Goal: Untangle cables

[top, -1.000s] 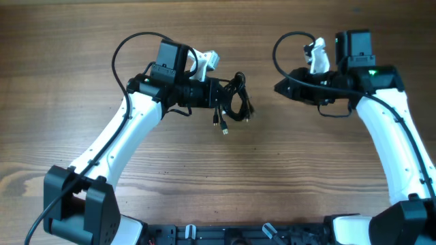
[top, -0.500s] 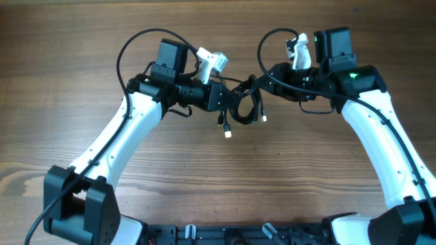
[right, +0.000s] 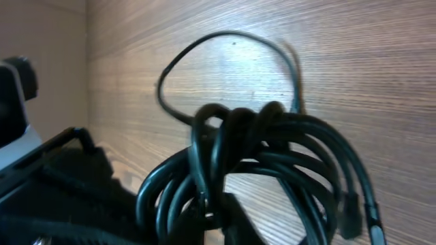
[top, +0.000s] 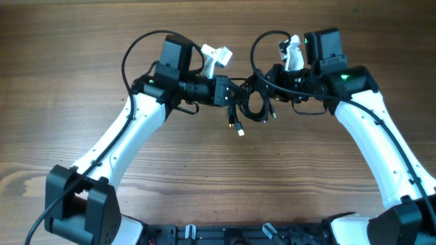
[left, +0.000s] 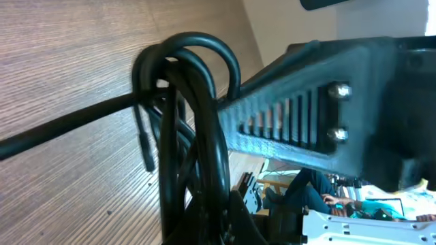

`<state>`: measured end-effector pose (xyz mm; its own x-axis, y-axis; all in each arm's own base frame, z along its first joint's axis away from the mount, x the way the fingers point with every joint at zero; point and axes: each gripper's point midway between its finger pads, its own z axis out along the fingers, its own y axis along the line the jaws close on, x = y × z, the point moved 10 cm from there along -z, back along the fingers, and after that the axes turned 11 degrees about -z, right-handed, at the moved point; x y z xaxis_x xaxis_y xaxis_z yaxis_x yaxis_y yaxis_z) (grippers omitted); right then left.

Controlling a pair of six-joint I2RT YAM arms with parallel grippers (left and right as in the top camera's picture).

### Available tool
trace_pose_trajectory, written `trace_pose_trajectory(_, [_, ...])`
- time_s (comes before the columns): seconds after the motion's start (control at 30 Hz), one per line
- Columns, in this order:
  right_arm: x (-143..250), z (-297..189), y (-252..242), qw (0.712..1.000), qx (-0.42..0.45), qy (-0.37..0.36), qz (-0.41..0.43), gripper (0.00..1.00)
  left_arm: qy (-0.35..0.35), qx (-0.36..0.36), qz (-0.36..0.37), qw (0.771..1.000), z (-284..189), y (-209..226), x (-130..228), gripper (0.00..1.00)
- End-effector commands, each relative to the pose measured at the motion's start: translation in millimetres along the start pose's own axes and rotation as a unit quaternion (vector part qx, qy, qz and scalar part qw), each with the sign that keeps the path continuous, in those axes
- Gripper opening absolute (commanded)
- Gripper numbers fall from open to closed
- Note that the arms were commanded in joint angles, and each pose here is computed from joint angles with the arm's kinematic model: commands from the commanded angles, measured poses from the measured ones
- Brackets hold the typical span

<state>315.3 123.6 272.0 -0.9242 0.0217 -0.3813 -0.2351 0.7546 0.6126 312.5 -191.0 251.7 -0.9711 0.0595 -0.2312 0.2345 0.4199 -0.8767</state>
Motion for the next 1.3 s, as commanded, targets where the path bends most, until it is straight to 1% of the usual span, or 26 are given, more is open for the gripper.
trace_pose_trajectory(0.0, [-7.4, 2.7, -11.6, 0.999, 0.051, -0.016, 0.001, 0.04, 0.01, 0.026, 0.007, 1.0, -0.1, -21.2, 3.9, 0.04])
trace_pose_trajectory(0.1, [-8.7, -8.6, -25.4, 0.998, 0.065, -0.019, 0.009, 0.04, -0.021, -0.023, -0.038, 0.999, -1.9, -12.1, 0.0, 0.04])
trace_pose_trajectory(0.13, [-8.6, -16.0, -29.9, 0.998, 0.062, -0.02, 0.005, 0.04, -0.036, -0.05, -0.05, 0.997, -2.2, -7.4, -0.9, 0.04])
trace_pose_trajectory(0.17, [-8.1, -23.1, -30.0, 0.999, 0.037, -0.02, -0.007, 0.04, -0.048, -0.075, -0.064, 0.994, -2.8, -2.9, -1.2, 0.04])
trace_pose_trajectory(0.2, [-8.0, -32.5, -28.7, 1.0, 0.004, -0.024, -0.018, 0.04, -0.057, -0.094, -0.068, 0.992, -3.4, 0.4, -1.4, 0.04])
trace_pose_trajectory(0.23, [-8.2, -42.5, -29.7, 0.999, -0.009, -0.034, -0.021, 0.04, -0.064, -0.108, -0.071, 0.99, -4.0, 2.8, -1.6, 0.04])
trace_pose_trajectory(0.33, [-5.8, -74.2, -37.8, 0.998, 0.003, -0.07, -0.005, 0.04, -0.088, -0.148, -0.074, 0.982, -6.0, 9.1, -3.8, 0.04])
trace_pose_trajectory(0.5, [1.6, -114.1, -37.5, 0.993, -0.038, -0.114, -0.015, 0.04, -0.11, -0.186, -0.078, 0.973, -8.5, 15.1, -5.3, 0.04])
trace_pose_trajectory(0.57, [6.0, -135.4, -42.2, 0.989, -0.03, -0.145, -0.006, 0.04, -0.123, -0.22, -0.089, 0.964, -11.0, 21.1, -4.2, 0.04])
trace_pose_trajectory(0.73, [13.0, -163.5, -61.0, 0.982, 0.001, -0.185, 0.043, 0.04, -0.152, -0.293, -0.129, 0.935, -17.9, 33.5, -0.7, 0.04])
trace_pose_trajectory(0.77, [14.4, -165.8, -65.4, 0.981, 0.013, -0.187, 0.058, 0.04, -0.155, -0.299, -0.129, 0.933, -18.7, 34.4, -0.8, 0.04])
trace_pose_trajectory(0.83, [19.4, -167.7, -76.9, 0.976, 0.076, -0.183, 0.09, 0.04, -0.168, -0.31, -0.139, 0.925, -20.2, 36.0, -1.7, 0.04])
trace_pose_trajectory(0.9, [24.3, -167.2, -84.8, 0.971, 0.127, -0.171, 0.112, 0.04, -0.171, -0.309, -0.138, 0.925, -20.2, 35.8, -2.4, 0.04])
trace_pose_trajectory(0.93, [27.1, -166.8, -86.5, 0.97, 0.139, -0.163, 0.118, 0.04, -0.171, -0.308, -0.137, 0.926, -20.1, 35.6, -2.7, 0.04])
trace_pose_trajectory(1.0, [29.2, -163.8, -83.4, 0.976, 0.132, -0.149, 0.093, 0.05, -0.166, -0.302, -0.124, 0.93, -19.3, 34.3, -3.5, 0.04])
trace_pose_trajectory(1.03, [28.6, -162.0, -80.5, 0.979, 0.122, -0.145, 0.071, 0.04, -0.151, -0.283, -0.095, 0.942, -16.8, 30.6, -4.5, 0.04])
trace_pose_trajectory(1.07, [27.8, -159.0, -75.3, 0.984, 0.105, -0.14, 0.039, 0.06, -0.127, -0.246, -0.051, 0.96, -12.9, 24.0, -5.5, 0.04])
trace_pose_trajectory(1.1, [26.6, -156.2, -70.0, 0.987, 0.085, -0.137, 0.008, 0.09, -0.094, -0.191, 0.009, 0.977, -8.4, 14.3, -5.7, 0.04])
trace_pose_trajectory(1.13, [24.7, -153.3, -63.3, 0.988, 0.06, -0.136, -0.031, 0.15, -0.063, -0.128, 0.071, 0.987, -4.8, 3.2, -5.0, 0.04])
trace_pose_trajectory(1.2, [22.3, -148.3, -52.1, 0.987, 0.019, -0.135, -0.082, 0.26, -0.036, -0.048, 0.138, 0.989, -2.4, -10.5, -4.4, 0.04])
trace_pose_trajectory(1.27, [18.9, -142.6, -40.7, 0.984, -0.013, -0.136, -0.116, 0.36, -0.027, -0.008, 0.184, 0.983, -2.1, -18.0, -4.6, 0.04])
